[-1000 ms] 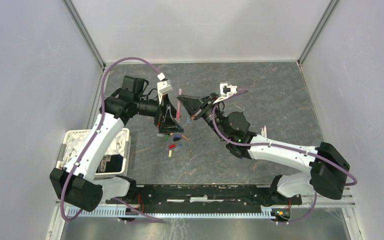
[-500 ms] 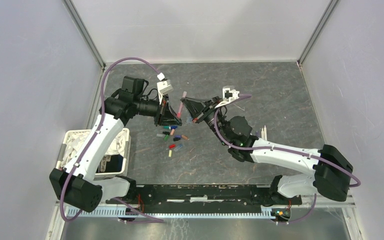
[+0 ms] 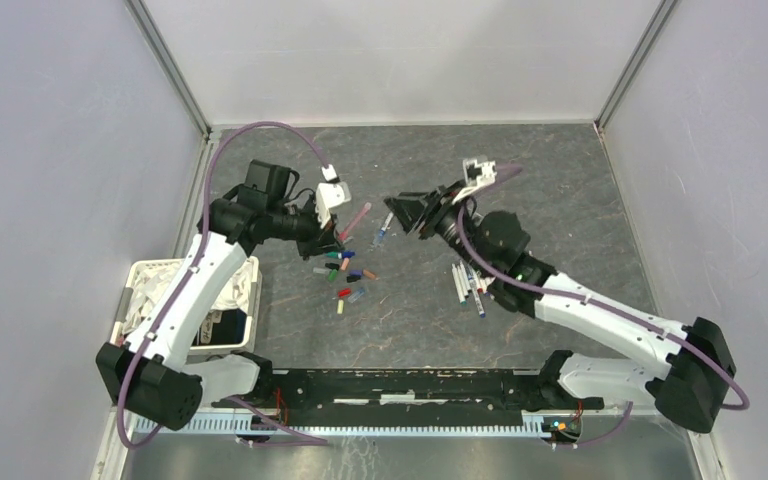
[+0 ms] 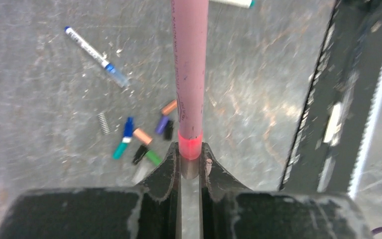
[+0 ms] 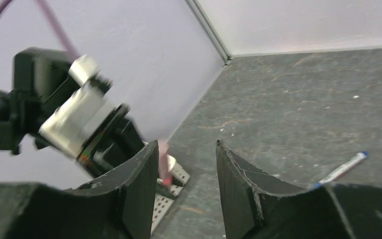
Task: Open the pen caps
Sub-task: Pick up the pen from the center of the board.
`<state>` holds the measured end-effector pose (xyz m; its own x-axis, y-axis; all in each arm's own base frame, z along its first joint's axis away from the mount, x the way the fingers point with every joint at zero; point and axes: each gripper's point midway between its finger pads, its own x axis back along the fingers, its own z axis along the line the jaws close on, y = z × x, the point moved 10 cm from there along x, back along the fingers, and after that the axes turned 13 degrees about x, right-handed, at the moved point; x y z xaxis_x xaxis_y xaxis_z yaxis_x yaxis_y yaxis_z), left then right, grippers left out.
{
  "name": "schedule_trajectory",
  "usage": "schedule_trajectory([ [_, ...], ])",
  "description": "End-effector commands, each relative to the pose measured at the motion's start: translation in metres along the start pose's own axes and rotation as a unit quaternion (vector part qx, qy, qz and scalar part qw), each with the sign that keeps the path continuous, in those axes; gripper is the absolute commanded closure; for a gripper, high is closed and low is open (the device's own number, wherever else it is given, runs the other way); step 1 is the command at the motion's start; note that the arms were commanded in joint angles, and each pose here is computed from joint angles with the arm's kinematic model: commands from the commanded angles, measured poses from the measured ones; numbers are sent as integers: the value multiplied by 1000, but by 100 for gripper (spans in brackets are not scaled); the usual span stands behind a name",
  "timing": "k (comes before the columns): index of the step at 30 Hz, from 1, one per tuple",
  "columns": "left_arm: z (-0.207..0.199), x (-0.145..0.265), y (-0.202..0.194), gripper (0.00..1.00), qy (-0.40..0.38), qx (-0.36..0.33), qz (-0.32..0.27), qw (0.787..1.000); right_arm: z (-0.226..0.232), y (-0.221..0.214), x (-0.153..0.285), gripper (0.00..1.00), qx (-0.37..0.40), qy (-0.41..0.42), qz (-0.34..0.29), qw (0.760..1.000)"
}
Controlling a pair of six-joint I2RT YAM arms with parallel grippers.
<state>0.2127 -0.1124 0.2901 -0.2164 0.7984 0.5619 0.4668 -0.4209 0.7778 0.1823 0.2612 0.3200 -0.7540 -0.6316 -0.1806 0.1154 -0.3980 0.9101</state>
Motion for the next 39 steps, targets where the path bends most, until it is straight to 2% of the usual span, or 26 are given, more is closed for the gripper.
schedule_trajectory([
  [1,-3,22,-18,98,60,-171,80,980,-11,24,-3,46,19,74,115,990],
  [2,-7,24,-22,98,56,-198,99,974,-14,22,-4,41,30,85,151,984],
  [5,-18,29,-30,98,40,-264,146,953,-12,12,-17,39,39,125,238,962],
  [8,-25,27,-37,98,37,-330,188,924,-7,-8,-27,39,-2,170,301,938],
  [11,-27,27,-38,98,44,-371,213,903,1,-27,-30,37,-50,211,320,922],
  [21,-25,26,-30,98,60,-428,236,870,21,-66,-31,38,-104,288,384,871],
  [29,-25,23,-28,98,67,-442,241,861,34,-90,-37,44,-112,309,416,848],
  [33,-26,23,-27,98,68,-446,241,859,34,-99,-40,56,-119,308,432,839],
  [39,-27,25,-31,98,70,-453,252,852,32,-101,-40,96,-117,308,434,839],
])
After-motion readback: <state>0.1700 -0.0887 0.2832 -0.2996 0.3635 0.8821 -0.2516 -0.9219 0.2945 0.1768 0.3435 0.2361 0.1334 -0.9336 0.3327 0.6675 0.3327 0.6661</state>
